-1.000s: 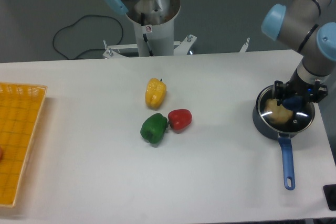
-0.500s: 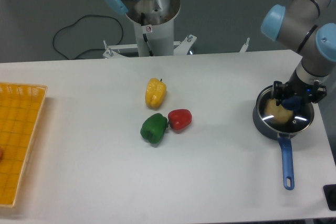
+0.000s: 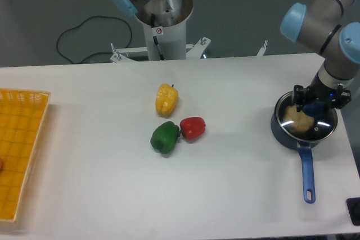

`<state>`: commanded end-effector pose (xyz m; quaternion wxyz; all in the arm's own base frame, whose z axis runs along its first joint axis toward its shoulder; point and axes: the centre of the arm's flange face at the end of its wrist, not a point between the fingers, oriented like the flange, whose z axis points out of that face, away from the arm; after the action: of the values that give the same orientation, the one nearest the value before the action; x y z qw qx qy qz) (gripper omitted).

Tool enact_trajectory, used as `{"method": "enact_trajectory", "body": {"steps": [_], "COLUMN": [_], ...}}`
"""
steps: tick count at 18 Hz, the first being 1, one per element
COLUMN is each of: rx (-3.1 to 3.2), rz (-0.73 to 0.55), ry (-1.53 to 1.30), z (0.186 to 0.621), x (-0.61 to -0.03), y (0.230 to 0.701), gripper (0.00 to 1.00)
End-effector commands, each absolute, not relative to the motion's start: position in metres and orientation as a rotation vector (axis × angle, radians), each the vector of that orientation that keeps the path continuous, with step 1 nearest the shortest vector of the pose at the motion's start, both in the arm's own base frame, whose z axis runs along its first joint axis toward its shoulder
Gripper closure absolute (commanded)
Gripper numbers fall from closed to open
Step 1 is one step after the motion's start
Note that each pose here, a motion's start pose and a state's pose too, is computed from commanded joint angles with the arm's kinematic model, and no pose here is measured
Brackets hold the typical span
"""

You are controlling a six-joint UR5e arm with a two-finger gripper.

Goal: Close the pot lid
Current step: 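Hold the lid seated on the saucepan with the gripper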

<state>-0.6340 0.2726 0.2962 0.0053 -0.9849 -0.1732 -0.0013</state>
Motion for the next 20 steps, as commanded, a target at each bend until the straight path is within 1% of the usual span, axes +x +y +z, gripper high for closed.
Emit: {"method": "enact_trajectory", "body": {"steps": [14, 16, 18, 20], "rx": [-3.087, -3.087, -3.087, -3.085], "rz": [-0.011, -0.011, -0.011, -0.004], "ry": [-0.536, -0.536, -0.536, -0.535], "z": [0.2926, 0.2926, 0.292, 0.2925], "x": [-0.6327, -0.6327, -0.6325, -0.6329], "y": [0.2734, 0.2734, 0.2734, 0.2735], "gripper": [0.62, 0.6, 0.55, 0.54]}}
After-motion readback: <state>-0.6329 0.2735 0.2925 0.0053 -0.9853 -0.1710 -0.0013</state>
